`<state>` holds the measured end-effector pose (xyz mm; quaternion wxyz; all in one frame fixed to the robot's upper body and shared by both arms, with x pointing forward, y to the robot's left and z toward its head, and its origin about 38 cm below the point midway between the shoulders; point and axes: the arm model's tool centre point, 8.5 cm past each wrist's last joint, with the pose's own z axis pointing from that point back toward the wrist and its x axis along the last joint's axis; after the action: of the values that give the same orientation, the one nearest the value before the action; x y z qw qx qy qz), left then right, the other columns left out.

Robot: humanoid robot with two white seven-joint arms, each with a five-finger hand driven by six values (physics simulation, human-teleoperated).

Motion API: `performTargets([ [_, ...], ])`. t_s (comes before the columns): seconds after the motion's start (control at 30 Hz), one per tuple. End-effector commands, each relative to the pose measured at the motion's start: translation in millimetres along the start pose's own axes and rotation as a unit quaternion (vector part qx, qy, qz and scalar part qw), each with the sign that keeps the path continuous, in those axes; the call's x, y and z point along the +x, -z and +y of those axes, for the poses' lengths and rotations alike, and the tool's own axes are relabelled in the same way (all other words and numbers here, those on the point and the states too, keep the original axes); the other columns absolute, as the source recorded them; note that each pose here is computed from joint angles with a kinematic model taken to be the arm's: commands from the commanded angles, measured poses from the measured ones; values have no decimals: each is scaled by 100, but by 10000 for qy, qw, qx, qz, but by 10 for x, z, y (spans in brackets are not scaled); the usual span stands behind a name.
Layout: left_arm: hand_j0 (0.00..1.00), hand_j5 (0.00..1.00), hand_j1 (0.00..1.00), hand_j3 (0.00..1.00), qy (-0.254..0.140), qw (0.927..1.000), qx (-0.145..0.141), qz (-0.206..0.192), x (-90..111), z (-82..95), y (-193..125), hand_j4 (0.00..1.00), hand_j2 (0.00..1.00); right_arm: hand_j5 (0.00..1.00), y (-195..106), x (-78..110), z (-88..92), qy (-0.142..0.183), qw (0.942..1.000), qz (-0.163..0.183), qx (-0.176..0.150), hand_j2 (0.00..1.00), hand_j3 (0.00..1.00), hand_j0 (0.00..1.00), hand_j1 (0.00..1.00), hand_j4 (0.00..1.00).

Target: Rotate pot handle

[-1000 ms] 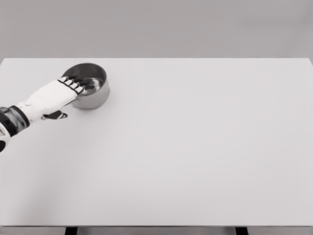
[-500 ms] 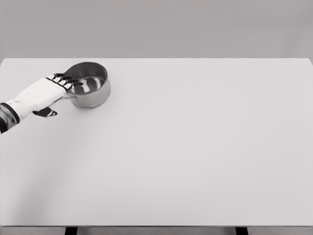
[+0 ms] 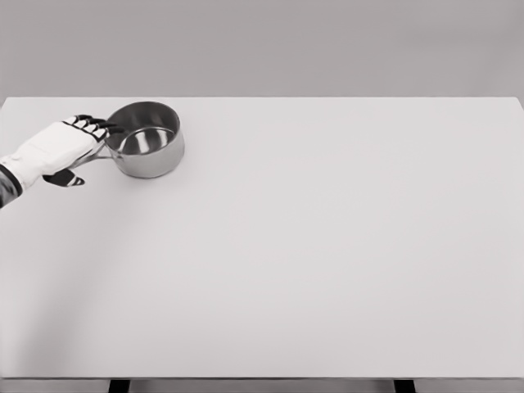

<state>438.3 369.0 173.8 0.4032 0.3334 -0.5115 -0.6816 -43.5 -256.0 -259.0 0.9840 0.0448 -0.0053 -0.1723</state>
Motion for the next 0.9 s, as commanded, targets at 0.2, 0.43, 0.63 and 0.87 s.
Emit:
performTargets([
  [0.2,100,100,100,100,-178,9997,-86,135,-128,-61,21,100,100,100,0,0,0,-1,10000,0,1,100,100,100,100,100],
  [0.43,100,100,100,100,-268,9993,-120,224,-214,-67,45,100,100,100,0,0,0,-1,10000,0,1,100,100,100,100,100],
  [0.63,100,100,100,100,-315,9991,-95,279,-277,-23,75,100,100,100,0,0,0,-1,10000,0,1,100,100,100,100,100],
  [0.87,100,100,100,100,-440,9979,-71,461,-342,-25,86,100,100,100,0,0,0,-1,10000,0,1,100,100,100,100,100],
])
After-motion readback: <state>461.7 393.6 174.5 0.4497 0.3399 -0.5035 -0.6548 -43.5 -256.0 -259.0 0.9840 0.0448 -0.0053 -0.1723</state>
